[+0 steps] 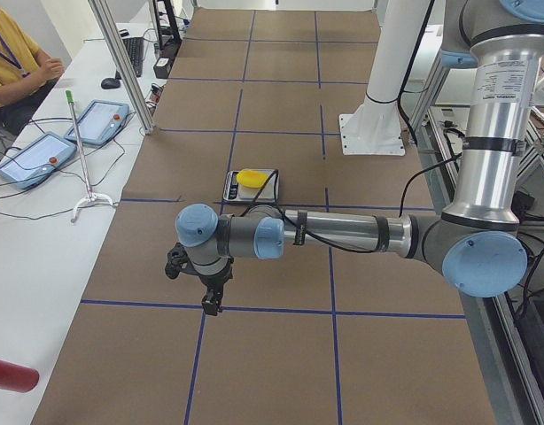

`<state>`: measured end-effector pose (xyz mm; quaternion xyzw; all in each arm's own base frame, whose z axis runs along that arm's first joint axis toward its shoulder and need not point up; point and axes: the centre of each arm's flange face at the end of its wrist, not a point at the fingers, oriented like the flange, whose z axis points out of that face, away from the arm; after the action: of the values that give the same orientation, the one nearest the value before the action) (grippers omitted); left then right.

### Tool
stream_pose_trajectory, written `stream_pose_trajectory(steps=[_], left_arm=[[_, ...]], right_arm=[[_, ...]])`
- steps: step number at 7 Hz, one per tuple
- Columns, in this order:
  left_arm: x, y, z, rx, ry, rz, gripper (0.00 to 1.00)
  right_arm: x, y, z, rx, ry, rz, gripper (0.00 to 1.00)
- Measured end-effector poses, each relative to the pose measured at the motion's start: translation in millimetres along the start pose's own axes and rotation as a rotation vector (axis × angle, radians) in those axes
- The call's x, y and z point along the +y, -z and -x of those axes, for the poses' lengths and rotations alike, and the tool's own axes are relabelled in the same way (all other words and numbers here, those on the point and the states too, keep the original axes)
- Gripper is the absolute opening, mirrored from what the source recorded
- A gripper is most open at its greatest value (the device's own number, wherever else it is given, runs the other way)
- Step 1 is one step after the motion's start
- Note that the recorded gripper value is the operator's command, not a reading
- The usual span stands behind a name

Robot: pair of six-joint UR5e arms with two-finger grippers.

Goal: Weigh mango

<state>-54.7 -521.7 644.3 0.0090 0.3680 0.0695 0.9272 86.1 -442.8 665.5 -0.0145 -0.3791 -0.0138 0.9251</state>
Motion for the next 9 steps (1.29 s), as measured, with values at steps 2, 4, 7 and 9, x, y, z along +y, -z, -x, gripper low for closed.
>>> stream_pose_trajectory(steps=[2, 4, 7, 9], left_arm=[[9.3, 3.2, 11.8, 0.005, 0.035, 0.008, 1.0], [12.3, 6.8, 11.9, 0.007, 0.037, 0.002, 1.0], [12.1, 15.4, 5.0, 0.003, 0.028, -0.012, 1.0], [11.8, 18.9, 2.2, 0.0, 0.022, -0.019, 1.0]], right_arm=[[0.0, 0.0, 0.0, 0.0, 0.0, 0.0, 1.0], [-0.1, 0.1, 0.1, 0.0, 0.0, 0.0, 1.0], [-0.5, 0.4, 0.3, 0.0, 0.001, -0.001, 1.0], [-0.3, 0.2, 0.2, 0.0, 0.0, 0.0, 1.0]])
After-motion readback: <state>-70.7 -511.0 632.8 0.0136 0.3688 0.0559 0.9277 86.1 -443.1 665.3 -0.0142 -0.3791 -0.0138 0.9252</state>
